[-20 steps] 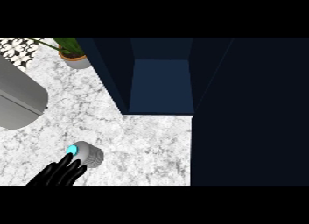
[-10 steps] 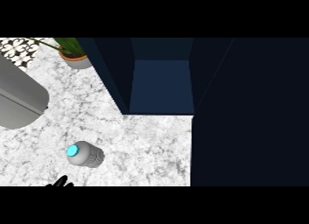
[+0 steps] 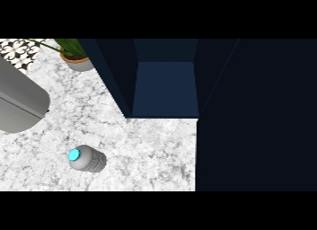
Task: Pick up the bottled water, place it into the cabinet and close the cabinet
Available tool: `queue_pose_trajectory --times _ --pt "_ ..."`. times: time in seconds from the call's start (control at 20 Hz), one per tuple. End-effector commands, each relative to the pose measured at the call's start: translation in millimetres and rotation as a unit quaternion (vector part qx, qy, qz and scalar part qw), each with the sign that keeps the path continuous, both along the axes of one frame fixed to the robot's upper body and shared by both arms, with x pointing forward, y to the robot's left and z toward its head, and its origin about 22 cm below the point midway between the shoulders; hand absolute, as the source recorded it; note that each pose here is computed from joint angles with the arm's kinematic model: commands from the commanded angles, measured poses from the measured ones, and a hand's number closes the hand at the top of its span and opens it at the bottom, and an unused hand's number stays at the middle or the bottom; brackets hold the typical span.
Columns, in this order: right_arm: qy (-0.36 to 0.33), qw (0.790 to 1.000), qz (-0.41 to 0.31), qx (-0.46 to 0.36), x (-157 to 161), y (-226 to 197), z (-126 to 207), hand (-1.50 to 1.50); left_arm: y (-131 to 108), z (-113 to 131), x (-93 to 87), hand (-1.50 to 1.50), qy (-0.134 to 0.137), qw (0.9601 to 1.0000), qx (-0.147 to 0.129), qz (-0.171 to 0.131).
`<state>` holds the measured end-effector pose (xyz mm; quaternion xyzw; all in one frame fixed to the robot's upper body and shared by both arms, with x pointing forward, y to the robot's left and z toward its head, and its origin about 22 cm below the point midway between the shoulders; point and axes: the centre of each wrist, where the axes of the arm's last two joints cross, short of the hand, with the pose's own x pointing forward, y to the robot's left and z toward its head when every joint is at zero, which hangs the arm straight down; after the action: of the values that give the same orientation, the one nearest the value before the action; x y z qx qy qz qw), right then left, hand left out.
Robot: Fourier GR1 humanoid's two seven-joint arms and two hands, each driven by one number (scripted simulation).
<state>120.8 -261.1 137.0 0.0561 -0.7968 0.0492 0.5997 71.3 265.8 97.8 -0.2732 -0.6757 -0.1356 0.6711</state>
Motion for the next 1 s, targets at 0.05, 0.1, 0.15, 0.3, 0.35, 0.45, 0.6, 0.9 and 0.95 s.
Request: queue_pose_trajectory --times 0.05,0.1,0.15,0.3,0.35,0.45,0.6,0.9,0.95 --pt "-0.029 0.999 0.023 0.035 -23.5 3.4 26.8 -1.50 -4.1 53.4 -22.0 -1.50 -0.062 0.9975 -0.026 -0.020" --pt "-0.017 0.998 0.034 0.040 -32.8 1.6 24.8 -1.50 -0.1 48.4 -18.2 -1.50 -0.061 0.9977 -0.028 -0.003" --pt "-0.021 0.999 0.029 0.034 -30.3 4.2 23.8 -1.50 -0.5 51.0 -21.1 -1.50 -0.055 0.9979 -0.035 -0.009" --pt "-0.021 0.998 0.036 0.039 -33.9 2.0 24.0 -1.50 8.0 42.8 -18.3 -1.50 -0.065 0.9968 -0.027 0.038" --pt "-0.019 0.998 0.029 0.049 -27.5 1.2 22.2 -1.50 6.1 41.3 -15.8 -1.50 -0.065 0.9966 -0.031 0.042" --pt "-0.020 0.999 0.033 0.038 -33.7 -3.8 24.0 -1.50 11.0 38.8 -16.3 -1.50 -0.067 0.9955 -0.024 0.063" --pt "-0.023 0.999 0.023 0.029 -34.1 -9.3 20.8 -1.50 24.8 38.2 -18.5 -1.50 -0.071 0.9938 -0.015 0.085" --pt "-0.024 0.999 0.036 0.031 -48.0 0.0 32.3 -1.50 57.5 7.9 9.8 -1.50 -0.052 0.9924 0.020 0.110" --pt "-0.036 0.998 0.036 0.034 -43.9 -8.0 29.2 -1.50 53.7 6.2 8.3 -1.50 -0.044 0.9936 0.031 0.099"
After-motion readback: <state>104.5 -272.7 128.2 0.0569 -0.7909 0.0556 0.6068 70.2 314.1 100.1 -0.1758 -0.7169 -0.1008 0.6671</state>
